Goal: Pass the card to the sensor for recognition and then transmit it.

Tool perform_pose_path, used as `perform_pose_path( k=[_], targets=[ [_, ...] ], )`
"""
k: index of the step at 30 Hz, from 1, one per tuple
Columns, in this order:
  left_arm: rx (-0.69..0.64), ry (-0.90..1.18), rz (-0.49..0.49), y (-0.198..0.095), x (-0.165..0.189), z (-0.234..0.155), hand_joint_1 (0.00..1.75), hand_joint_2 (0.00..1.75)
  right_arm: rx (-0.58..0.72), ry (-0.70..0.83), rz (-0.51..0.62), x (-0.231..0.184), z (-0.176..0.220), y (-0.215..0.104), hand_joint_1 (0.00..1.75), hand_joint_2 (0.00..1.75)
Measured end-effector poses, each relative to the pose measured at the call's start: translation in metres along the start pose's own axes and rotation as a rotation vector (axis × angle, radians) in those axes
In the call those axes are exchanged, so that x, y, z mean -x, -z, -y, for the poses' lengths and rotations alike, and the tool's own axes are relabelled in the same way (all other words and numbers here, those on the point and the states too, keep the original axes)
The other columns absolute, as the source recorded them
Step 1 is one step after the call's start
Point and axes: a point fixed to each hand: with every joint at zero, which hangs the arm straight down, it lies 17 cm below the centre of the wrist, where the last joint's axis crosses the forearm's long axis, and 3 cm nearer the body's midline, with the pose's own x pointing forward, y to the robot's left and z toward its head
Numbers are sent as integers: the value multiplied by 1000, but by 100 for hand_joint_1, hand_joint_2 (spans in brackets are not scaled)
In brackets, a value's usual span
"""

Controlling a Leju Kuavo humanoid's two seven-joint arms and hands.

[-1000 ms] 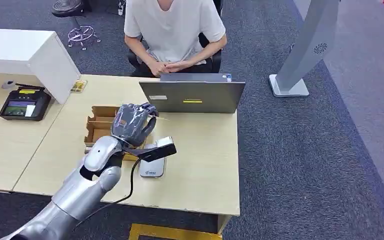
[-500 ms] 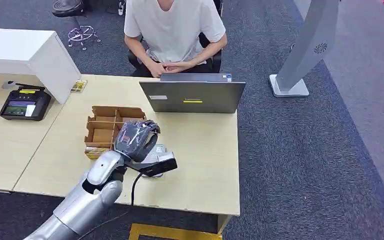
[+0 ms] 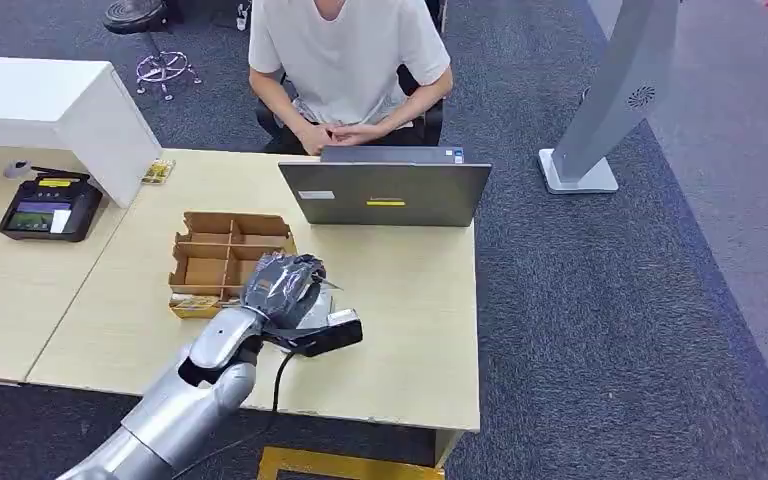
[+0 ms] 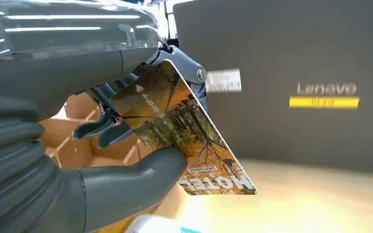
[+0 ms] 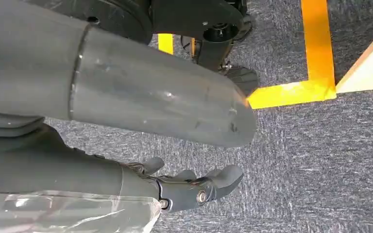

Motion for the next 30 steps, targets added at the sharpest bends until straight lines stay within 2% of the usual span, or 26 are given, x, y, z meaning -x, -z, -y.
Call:
perform_pose_path(
  k=[15, 30],
  targets=[
    [152, 53, -91, 4, 13, 55, 175, 175, -3, -17, -9, 2, 0, 0, 0, 0],
    [170, 68, -115, 10, 18, 58, 175, 175, 2, -7, -14, 2, 1, 0, 0, 0]
  ],
)
